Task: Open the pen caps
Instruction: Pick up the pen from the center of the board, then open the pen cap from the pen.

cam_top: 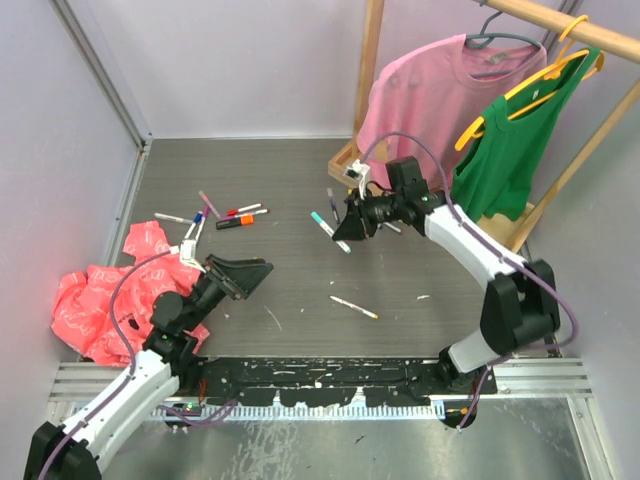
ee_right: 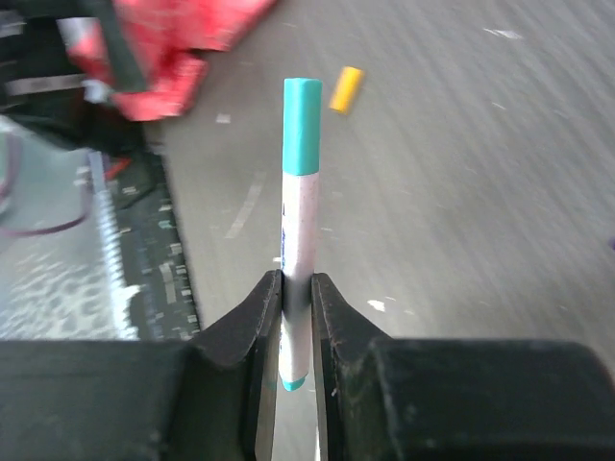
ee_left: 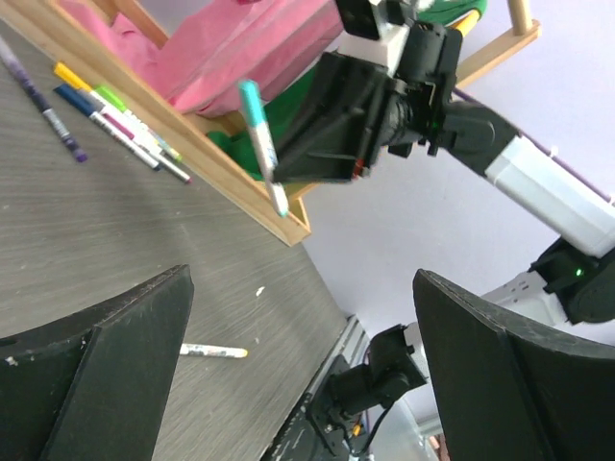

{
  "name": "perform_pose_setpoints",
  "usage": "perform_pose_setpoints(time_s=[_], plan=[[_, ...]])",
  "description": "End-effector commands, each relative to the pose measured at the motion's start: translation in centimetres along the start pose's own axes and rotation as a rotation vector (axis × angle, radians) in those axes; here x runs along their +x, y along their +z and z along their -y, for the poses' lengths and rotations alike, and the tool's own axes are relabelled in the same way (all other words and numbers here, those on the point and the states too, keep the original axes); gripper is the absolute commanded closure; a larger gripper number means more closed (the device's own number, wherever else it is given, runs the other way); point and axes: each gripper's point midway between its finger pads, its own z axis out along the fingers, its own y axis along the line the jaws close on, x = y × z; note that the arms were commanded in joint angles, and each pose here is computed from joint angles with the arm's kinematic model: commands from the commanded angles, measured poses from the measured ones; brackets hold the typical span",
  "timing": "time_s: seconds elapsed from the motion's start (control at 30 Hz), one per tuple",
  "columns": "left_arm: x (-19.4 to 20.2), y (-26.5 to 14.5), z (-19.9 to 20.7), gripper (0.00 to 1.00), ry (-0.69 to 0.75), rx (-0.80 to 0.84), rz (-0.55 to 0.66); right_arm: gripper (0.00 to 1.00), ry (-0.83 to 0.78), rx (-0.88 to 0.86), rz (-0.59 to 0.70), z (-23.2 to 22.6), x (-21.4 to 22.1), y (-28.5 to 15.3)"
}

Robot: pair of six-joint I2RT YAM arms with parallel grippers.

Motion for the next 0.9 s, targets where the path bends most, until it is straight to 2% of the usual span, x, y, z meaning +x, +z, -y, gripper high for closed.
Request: perform_pose_setpoints(time_s=[0.0,0.13,0.23,0.4,0.53,0.77,0.87], plan=[[-3.6,1.6,6.9,0.02,0.02,0.228,0.072,0.99,-0.188,-0.354,0.17,-9.4,-2.9,-4.0],[-4.6,3.1,9.1,0.01,0.006,0.304,0.074,0.99,-0.253,-0.441,0.237,-12.2,-3.1,-6.0],[-4.6,4.3,10.2,0.0,0.008,0.337,0.079,0.99,-0.239,-0.464,0.245,-12.6,-2.9,-6.3],[-2.9,6.1,12.3,0.0,0.066,0.377,0.06,0.99,-0.22,-0.491,0.239,-12.8,-2.6,-6.2],[-1.6,7.9,12.4,0.01,0.07,0.35,0.045,0.99,-0.219,-0.51,0.234,-13.1,-2.4,-6.1],[-1.8,9.5,11.3,0.12,0.039,0.287,0.066,0.99,-0.221,-0.528,0.221,-13.6,-2.0,-5.6],[-1.9,9.8,11.2,0.21,0.033,0.272,0.069,0.99,-0.215,-0.533,0.211,-13.6,-1.7,-5.2]])
